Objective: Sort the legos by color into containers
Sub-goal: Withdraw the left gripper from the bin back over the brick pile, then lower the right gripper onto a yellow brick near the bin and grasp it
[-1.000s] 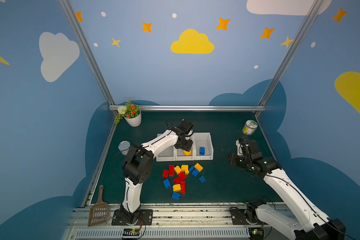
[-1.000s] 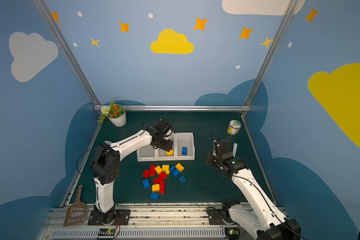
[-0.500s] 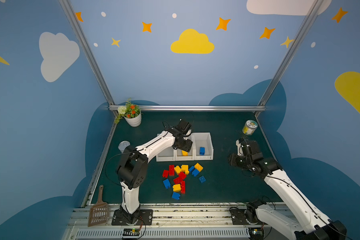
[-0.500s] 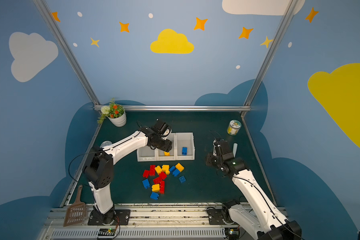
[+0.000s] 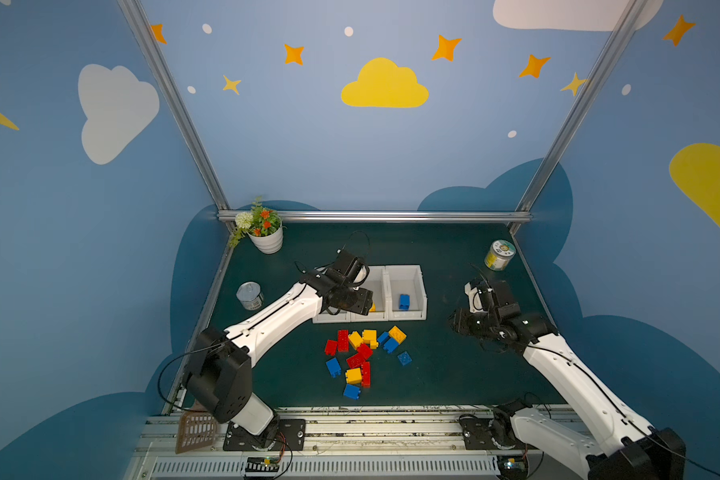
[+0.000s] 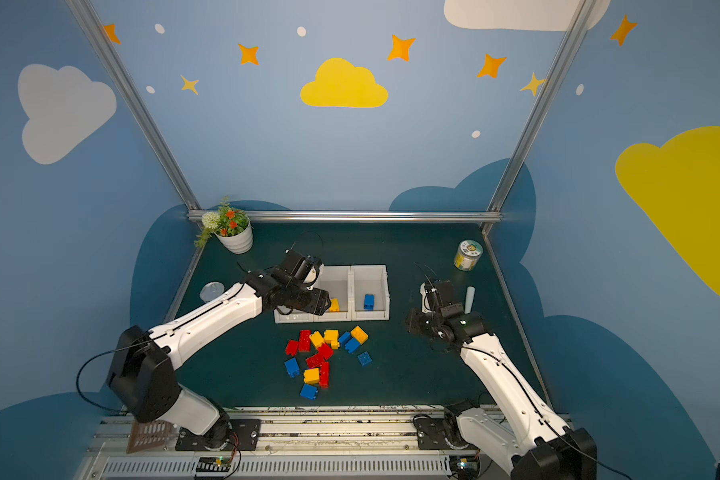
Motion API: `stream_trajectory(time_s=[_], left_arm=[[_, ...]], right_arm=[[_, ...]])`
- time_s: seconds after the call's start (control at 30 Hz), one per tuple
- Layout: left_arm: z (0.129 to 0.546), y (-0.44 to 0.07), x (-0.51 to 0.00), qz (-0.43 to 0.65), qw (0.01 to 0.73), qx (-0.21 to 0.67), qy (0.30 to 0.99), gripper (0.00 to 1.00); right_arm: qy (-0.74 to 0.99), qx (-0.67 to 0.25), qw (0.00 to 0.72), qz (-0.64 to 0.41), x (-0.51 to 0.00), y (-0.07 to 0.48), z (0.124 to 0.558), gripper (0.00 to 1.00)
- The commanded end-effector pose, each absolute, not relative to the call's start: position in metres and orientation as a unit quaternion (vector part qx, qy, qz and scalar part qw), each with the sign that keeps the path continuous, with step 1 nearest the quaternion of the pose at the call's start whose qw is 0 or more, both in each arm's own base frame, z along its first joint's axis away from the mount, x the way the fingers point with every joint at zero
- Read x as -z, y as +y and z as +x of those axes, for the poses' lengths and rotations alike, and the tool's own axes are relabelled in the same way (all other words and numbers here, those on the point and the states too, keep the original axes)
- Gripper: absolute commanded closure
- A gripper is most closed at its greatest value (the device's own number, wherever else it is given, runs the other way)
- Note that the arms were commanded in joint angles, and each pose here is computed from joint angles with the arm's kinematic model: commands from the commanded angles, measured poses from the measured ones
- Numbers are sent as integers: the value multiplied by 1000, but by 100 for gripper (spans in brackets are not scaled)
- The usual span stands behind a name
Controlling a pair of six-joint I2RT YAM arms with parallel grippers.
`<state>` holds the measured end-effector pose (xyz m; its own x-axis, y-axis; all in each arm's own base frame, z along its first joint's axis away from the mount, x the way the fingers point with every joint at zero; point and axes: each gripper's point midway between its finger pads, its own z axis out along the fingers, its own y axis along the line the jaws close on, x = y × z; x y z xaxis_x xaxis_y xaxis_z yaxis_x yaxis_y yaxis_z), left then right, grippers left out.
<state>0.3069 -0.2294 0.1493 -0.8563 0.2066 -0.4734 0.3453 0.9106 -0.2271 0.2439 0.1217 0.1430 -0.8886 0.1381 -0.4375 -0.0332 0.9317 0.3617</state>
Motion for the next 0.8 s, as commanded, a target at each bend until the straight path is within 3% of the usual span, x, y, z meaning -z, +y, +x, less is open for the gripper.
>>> stream_trajectory(time_s=[0.0, 0.77], left_arm=[[296, -213, -149, 106, 234, 152, 954, 28], [192, -143, -88, -34, 168, 155, 973, 27]], right_arm=[[956, -200, 215, 16, -138, 131, 240, 54], [963, -200, 172, -58, -117, 177, 230, 54]])
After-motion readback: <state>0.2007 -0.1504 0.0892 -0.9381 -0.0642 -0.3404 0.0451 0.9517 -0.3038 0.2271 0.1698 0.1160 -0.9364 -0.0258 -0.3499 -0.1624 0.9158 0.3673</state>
